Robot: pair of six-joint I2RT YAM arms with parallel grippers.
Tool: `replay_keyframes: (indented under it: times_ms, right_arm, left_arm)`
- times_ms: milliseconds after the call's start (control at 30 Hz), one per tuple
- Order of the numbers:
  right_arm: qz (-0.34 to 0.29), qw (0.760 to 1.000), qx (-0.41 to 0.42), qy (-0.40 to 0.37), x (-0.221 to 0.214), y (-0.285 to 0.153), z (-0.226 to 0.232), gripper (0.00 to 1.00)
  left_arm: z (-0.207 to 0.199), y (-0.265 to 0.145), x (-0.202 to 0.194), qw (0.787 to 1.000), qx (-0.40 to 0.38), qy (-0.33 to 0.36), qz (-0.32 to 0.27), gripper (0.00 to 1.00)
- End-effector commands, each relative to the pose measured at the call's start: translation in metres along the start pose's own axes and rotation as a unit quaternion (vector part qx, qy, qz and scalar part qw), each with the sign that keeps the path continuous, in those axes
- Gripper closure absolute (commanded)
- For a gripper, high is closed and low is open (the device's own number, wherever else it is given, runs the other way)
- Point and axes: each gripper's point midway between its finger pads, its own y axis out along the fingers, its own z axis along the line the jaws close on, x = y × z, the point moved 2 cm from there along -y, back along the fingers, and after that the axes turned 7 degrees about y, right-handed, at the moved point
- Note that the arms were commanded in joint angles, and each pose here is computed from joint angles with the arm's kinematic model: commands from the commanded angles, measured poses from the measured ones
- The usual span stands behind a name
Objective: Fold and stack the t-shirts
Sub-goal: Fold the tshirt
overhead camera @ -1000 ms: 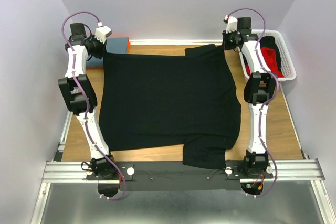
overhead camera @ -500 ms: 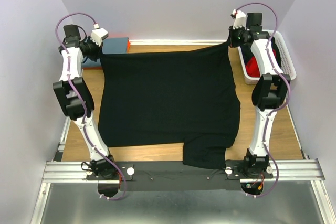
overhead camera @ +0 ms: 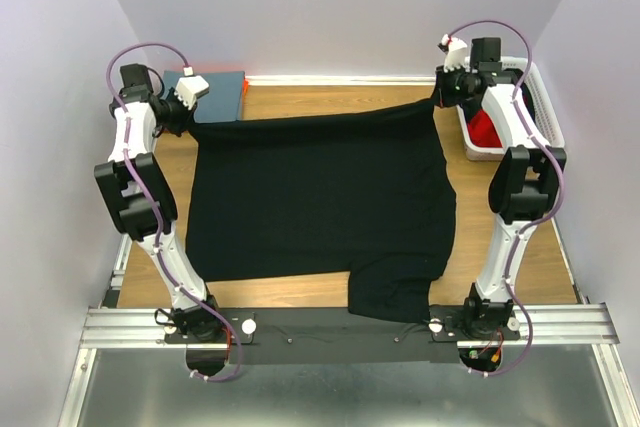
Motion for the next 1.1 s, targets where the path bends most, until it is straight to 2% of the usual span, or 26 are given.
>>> replay_keyframes:
  times_ms: [0,500,833,1067]
  right_arm:
    - [-0.022,1.0,0.009,-0.015,0.009,-0.028,0.01,1.0]
    - [0.058,0.997,0.041,0.011,-0.07,-0.023,0.023,0.99]
    - [0.13,0.991,0.039,0.023,-0.13,0.0,0.014,0.99]
    - [0.158,0.986,0.037,0.031,-0.152,0.013,0.009,0.99]
  left_arm:
    - [0.005,-0.019,-0.002,0.999,0.025,0.038,0.013,1.0]
    - [-0.027,-0.008,-0.052,0.994,-0.008,0.075,0.082,1.0]
    - [-0.058,0.012,-0.1,0.988,-0.046,0.054,0.134,1.0]
    - [-0.064,0.022,-0.109,0.987,-0.058,0.041,0.145,1.0]
